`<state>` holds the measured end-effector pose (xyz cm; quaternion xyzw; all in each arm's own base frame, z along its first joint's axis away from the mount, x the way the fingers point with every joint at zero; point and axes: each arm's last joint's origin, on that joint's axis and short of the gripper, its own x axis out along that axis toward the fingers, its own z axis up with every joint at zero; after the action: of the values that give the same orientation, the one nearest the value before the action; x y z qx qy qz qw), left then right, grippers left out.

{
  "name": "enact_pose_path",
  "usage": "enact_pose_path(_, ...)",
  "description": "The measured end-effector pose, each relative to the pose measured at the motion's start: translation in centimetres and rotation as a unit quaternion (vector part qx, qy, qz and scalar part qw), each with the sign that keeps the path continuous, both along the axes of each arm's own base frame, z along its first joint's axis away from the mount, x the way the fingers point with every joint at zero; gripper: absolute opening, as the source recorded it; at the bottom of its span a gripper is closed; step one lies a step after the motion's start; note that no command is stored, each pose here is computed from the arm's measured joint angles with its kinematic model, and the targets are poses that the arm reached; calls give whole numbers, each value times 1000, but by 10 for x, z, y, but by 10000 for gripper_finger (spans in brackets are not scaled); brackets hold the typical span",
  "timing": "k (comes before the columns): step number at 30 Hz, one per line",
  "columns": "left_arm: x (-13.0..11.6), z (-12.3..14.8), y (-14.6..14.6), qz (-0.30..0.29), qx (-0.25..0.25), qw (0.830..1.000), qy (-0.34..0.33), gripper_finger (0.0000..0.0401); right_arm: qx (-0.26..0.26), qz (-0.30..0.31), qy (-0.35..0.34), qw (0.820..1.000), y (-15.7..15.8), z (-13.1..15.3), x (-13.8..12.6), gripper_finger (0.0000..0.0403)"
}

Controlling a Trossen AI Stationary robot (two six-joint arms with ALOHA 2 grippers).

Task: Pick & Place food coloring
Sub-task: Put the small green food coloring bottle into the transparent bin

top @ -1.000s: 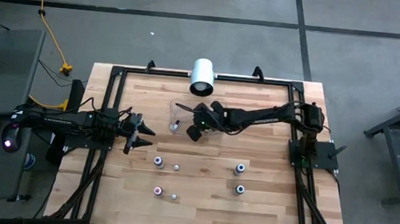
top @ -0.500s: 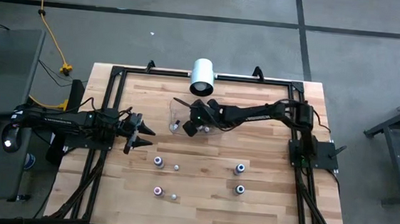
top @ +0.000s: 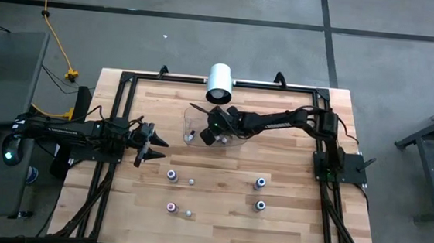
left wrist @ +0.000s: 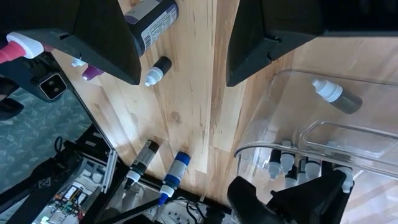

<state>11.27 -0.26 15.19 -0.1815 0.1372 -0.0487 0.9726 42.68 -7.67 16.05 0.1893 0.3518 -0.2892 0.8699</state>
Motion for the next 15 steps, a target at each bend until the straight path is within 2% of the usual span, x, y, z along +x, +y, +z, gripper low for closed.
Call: enact_pose_path(15,0,0,0,0,0,1000,0,234,8,8,-1,1000,1,0,0,60)
